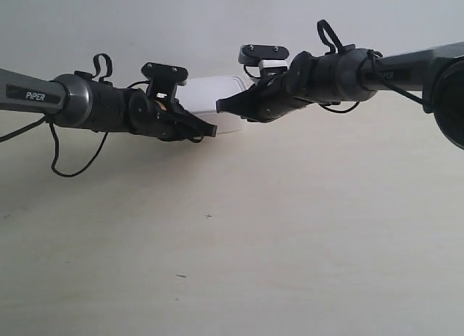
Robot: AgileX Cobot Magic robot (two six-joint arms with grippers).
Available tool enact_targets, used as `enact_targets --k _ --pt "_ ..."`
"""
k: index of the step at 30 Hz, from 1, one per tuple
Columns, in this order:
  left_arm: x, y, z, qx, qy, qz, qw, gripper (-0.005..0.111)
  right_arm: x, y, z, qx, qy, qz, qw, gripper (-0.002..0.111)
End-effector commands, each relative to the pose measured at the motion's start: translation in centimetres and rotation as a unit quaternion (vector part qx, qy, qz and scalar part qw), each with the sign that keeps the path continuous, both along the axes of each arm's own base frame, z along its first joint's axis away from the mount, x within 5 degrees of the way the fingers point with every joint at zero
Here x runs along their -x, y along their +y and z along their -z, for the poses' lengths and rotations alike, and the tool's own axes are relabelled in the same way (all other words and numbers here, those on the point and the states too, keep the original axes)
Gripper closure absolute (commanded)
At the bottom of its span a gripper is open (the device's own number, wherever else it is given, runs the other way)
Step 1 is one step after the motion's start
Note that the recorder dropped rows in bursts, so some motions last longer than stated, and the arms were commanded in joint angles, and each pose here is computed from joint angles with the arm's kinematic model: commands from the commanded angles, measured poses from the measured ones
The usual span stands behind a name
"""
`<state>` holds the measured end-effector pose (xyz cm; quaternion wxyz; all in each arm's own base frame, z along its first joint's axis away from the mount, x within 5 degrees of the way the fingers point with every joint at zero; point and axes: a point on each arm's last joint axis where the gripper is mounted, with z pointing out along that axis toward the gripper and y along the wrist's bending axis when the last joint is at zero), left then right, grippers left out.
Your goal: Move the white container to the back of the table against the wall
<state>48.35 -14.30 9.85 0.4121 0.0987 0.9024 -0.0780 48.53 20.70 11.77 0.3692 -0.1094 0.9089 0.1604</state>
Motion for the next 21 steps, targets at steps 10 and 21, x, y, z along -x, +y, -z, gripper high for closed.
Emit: enact_targets --k 10,21 --pt "-2.6 2.7 -0.4 -0.004 -0.016 -0.021 1.000 0.107 -1.8 0.8 0.7 -0.012 -0.010 -0.003 1.000 0.108" --pt "-4.4 2.3 -1.6 -0.009 -0.049 -0.009 0.999 0.107 -2.8 1.1 0.8 -0.018 -0.036 0.004 0.999 0.108"
